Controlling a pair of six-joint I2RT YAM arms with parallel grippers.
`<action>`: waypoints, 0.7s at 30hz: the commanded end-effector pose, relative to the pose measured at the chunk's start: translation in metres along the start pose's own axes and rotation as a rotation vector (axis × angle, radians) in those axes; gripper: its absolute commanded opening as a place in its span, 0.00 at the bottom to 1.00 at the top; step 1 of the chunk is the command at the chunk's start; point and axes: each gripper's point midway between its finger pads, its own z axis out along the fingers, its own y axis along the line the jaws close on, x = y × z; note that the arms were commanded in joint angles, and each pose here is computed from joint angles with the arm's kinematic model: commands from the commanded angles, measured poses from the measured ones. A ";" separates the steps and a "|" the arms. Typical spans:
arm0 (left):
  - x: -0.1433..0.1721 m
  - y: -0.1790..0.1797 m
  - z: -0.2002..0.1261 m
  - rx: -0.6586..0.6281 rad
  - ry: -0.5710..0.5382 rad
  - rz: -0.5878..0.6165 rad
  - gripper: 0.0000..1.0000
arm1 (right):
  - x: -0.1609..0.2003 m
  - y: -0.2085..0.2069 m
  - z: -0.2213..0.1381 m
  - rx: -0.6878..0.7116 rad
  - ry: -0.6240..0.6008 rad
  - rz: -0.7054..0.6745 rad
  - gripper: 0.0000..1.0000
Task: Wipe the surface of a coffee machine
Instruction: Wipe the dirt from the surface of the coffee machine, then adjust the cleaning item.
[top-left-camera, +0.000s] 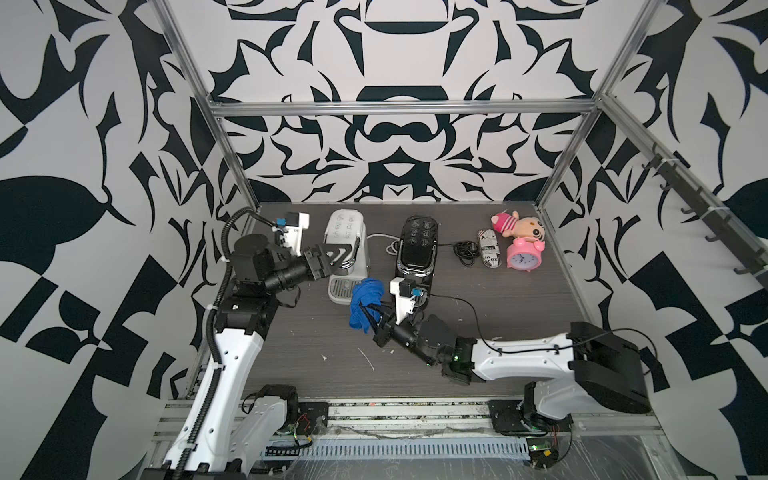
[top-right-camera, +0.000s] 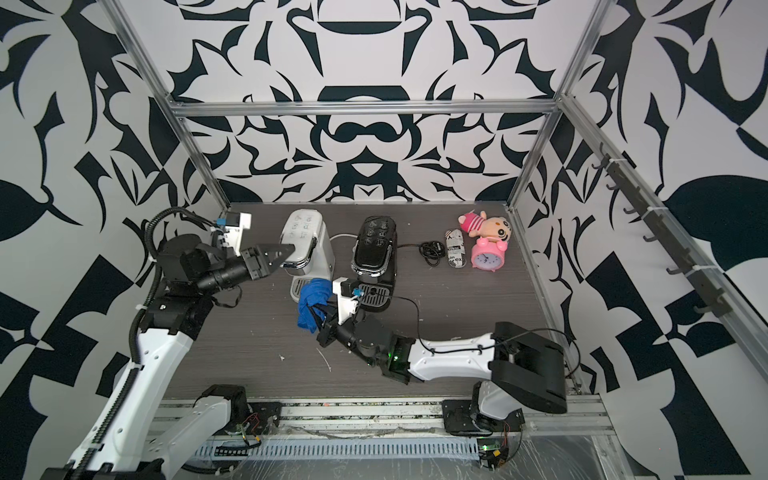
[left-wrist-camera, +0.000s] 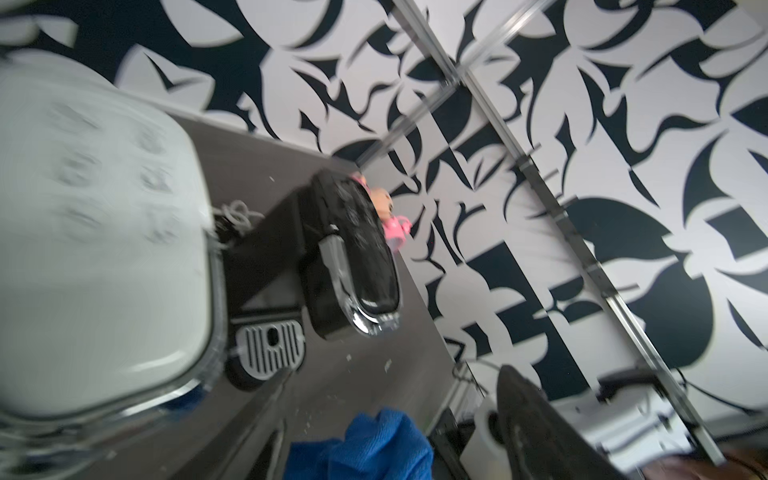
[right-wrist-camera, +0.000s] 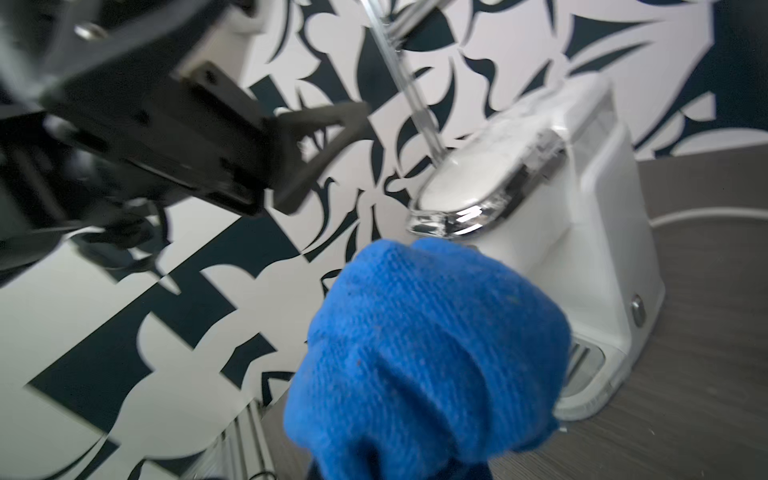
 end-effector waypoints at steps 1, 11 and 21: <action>0.034 -0.021 0.006 0.077 0.081 0.004 0.80 | -0.024 0.044 -0.022 -0.215 -0.023 -0.197 0.00; 0.084 -0.082 -0.005 0.407 0.358 0.032 0.79 | -0.048 0.057 -0.037 -0.246 0.004 -0.350 0.00; 0.102 -0.086 -0.016 0.458 0.408 0.052 0.79 | -0.050 0.049 -0.033 -0.205 -0.007 -0.350 0.00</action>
